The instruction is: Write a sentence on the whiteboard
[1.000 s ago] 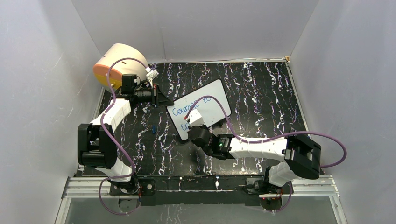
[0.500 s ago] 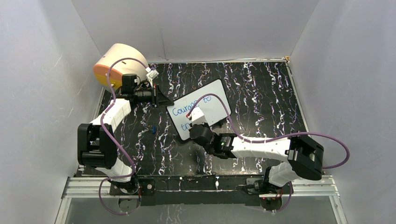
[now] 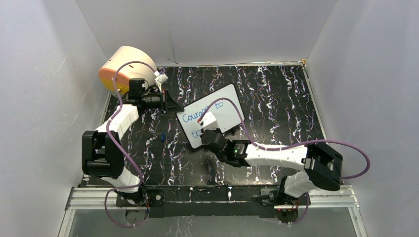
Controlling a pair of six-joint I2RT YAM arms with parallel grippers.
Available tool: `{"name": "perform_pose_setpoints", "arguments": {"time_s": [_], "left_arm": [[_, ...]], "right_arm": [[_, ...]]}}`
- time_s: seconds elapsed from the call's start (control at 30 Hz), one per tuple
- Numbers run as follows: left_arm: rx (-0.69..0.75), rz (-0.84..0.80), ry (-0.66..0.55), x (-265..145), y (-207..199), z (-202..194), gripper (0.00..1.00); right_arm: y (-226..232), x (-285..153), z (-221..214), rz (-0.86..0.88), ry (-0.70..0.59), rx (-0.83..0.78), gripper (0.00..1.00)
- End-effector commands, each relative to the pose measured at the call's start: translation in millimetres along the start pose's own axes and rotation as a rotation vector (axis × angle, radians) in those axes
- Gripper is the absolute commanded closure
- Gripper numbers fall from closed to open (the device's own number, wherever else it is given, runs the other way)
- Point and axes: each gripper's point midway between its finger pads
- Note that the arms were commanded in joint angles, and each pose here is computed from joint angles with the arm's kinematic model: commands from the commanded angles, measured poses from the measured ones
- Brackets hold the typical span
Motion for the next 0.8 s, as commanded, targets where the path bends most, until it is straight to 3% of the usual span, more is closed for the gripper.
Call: {"name": "perform_pose_setpoints", "arguments": {"time_s": [0.0,0.77], "left_arm": [[-0.047,0.084,0.017,3.7,21.1,-10.7,1.00],[-0.044,0.082,0.016,3.7,20.5,-9.3,1.00]], "right_arm": [[-4.8,1.2,21.6,-0.016,-0.063,0.044,1.00],[27.0,5.1,-12.1,0.131,0.093,-0.021,1.00]]}}
Point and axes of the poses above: each gripper's point midway between its finger pads, its own x axis out along the fingers, its own y axis along the line the jaws close on, z = x × y, and after that the axes turned 15 degrees about -x, right-handed
